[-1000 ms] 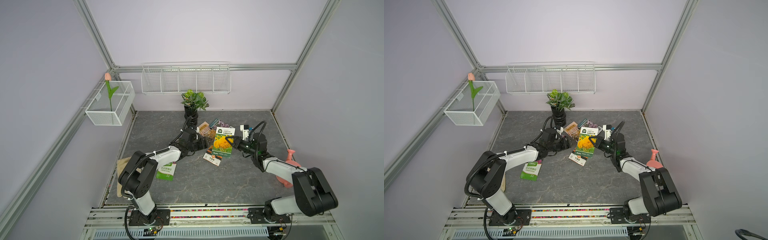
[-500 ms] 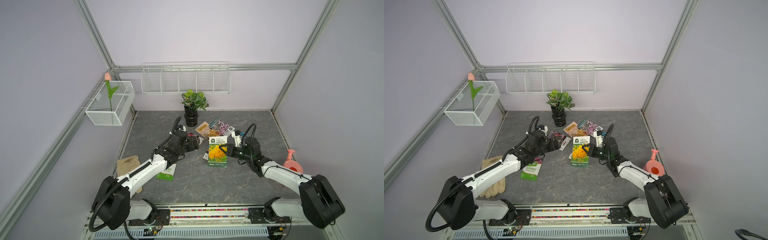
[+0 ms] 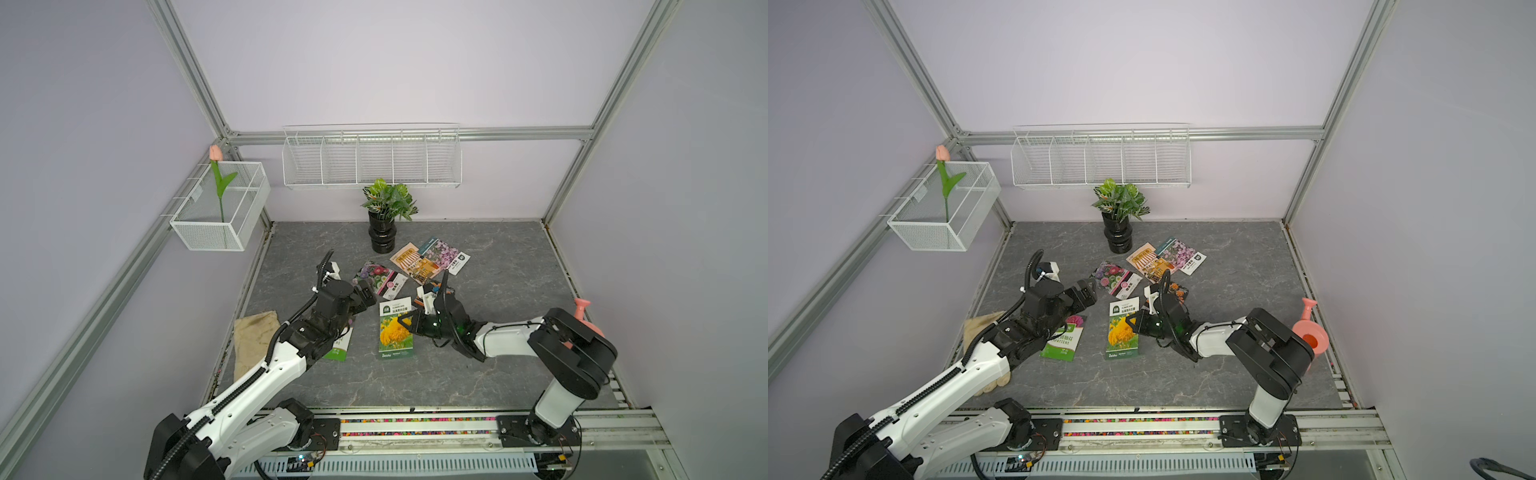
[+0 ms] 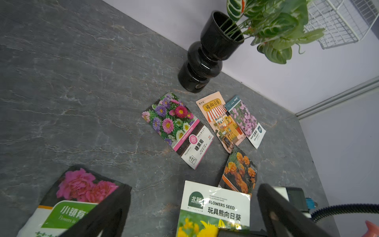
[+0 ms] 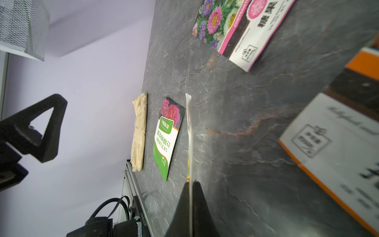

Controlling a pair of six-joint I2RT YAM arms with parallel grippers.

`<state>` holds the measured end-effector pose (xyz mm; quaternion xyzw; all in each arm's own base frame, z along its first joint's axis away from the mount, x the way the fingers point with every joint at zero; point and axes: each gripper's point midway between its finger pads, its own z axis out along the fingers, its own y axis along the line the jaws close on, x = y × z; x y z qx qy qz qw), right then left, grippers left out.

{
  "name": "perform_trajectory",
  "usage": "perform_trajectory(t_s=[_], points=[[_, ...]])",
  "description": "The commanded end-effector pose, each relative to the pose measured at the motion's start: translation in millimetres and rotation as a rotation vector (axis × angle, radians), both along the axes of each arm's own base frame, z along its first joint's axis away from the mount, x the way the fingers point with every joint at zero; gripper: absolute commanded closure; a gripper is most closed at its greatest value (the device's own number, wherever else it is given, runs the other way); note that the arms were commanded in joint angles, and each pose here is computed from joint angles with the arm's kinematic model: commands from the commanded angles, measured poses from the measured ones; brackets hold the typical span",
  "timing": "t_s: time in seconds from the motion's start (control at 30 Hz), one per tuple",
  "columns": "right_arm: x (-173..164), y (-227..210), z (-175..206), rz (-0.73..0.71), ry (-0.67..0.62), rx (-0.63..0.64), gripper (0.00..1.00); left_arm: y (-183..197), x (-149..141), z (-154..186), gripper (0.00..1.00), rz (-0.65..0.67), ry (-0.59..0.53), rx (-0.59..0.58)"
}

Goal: Arrange the seed packets in a row
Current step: Place the seed packet at the center of the board.

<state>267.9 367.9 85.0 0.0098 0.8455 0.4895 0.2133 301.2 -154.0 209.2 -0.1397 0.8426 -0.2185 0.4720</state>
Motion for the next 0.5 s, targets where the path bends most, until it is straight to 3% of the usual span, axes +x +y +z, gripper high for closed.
perform_trajectory(t_s=[0.0, 0.47], points=[[12.9, 19.9, 9.4, -0.073, -0.003, 0.061, 0.93, 22.3, -4.4, -6.8, 0.01, 0.099, 0.008, 0.011], [9.3, 63.8, -27.0, -0.085, 0.103, 0.045, 0.93, 35.6, -12.6, -8.1, 0.01, 0.134, 0.01, -0.011]])
